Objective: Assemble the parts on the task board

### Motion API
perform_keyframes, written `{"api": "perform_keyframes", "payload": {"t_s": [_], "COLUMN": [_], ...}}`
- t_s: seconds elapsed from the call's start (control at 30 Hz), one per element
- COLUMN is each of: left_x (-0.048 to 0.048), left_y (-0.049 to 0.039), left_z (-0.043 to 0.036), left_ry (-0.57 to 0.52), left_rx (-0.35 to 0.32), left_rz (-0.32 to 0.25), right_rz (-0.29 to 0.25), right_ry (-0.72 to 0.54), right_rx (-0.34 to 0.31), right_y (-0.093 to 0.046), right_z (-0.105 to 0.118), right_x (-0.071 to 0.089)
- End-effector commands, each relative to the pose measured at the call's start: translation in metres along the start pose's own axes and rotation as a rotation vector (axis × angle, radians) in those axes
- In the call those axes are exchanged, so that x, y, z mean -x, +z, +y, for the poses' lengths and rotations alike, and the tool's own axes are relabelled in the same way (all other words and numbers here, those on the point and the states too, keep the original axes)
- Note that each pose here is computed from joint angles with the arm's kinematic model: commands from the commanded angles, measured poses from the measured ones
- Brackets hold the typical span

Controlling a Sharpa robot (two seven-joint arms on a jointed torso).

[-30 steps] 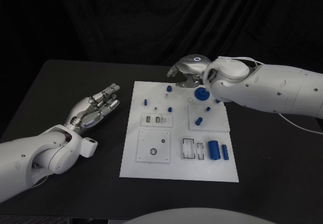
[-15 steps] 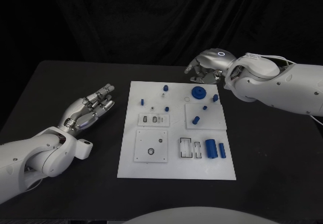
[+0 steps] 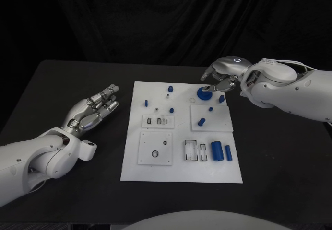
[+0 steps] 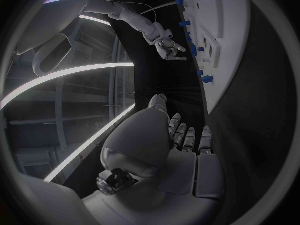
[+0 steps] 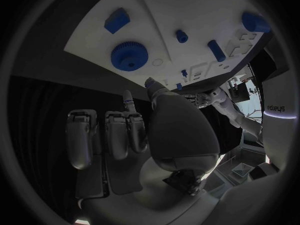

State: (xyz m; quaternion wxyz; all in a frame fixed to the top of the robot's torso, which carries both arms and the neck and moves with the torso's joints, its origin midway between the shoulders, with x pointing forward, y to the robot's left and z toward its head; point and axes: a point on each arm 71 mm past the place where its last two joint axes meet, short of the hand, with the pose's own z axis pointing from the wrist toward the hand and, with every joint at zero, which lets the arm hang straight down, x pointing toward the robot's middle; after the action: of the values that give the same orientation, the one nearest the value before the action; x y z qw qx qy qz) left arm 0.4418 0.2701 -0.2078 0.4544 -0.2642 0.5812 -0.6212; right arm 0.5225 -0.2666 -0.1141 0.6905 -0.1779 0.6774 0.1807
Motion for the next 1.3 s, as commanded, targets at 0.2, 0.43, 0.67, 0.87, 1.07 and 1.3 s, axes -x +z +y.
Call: {"api": "perform_keyframes", "payload": {"t_s": [0.2,0.43,0.67,0.87,1.07,1.3], "left_x": [-0.0001,0.0002,0.0006,0.0005,0.0001,0.0003], "left_y": [-0.0016,-0.0017,-0.0013,-0.0004,0.0003,0.0004], "left_z": [-0.0177,-0.0175,-0.0170,-0.0162,-0.0157,-0.0151], "left_ry": [-0.012,-0.012,-0.012,-0.014,-0.017,-0.021], "left_rx": [-0.239,-0.237,-0.235,-0.232,-0.229,-0.224], "left_rz": [0.007,0.007,0.008,0.011,0.015,0.019], "right_rz": [0.088,0.123,0.157,0.169,0.179,0.180], "right_ry": [0.008,0.008,0.005,0.006,0.008,-0.010], "right_rx": [-0.079,-0.100,-0.122,-0.130,-0.136,-0.130], "right_y": [-0.002,-0.003,-0.004,-0.005,-0.005,-0.004], "right_z": [-0.003,-0.004,-0.006,-0.007,-0.007,-0.007], "right_x": [-0.010,-0.014,-0.017,-0.020,-0.023,-0.027]}}
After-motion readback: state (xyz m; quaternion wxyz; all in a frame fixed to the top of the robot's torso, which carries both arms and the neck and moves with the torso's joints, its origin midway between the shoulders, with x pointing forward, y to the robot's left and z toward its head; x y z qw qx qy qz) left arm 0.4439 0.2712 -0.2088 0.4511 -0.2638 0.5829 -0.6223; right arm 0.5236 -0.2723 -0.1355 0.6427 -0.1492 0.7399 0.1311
